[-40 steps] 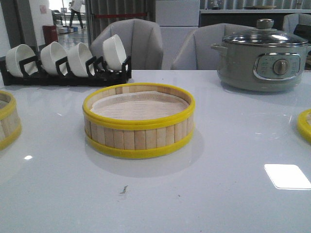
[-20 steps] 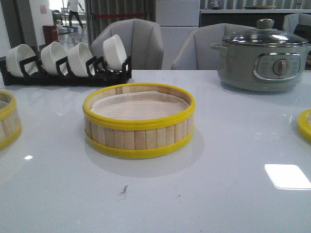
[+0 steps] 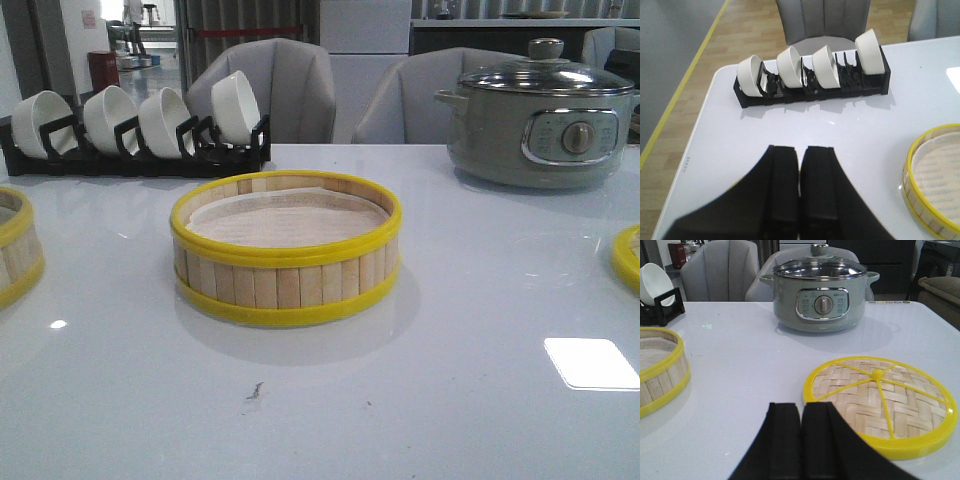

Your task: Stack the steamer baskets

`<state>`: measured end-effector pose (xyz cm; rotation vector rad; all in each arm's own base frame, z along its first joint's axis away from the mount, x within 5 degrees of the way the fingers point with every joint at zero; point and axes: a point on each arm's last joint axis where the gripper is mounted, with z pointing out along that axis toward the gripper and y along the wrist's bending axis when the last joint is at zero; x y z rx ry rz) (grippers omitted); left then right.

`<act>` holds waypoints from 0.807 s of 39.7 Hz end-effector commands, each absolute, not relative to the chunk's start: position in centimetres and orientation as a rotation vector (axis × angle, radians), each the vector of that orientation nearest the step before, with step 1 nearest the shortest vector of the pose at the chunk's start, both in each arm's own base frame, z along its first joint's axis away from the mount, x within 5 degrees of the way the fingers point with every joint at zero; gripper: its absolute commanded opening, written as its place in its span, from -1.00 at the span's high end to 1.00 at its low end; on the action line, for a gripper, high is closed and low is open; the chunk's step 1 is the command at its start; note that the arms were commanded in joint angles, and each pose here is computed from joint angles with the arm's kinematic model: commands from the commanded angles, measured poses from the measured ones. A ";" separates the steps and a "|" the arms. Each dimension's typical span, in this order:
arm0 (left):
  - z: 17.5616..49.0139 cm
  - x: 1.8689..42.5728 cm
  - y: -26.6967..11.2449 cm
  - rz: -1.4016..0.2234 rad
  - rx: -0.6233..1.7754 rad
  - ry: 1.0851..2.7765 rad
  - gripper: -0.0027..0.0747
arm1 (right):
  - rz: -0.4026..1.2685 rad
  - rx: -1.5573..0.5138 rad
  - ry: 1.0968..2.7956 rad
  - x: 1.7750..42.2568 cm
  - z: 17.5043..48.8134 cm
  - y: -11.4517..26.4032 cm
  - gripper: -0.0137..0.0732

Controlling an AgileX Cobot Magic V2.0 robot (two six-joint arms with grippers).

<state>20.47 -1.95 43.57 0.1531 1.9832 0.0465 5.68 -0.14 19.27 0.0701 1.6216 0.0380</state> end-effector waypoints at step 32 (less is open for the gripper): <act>45.3 21.1 -2.4 0.004 0.149 1.869 0.72 | 0.041 0.064 1.499 5.4 20.7 -0.1 0.62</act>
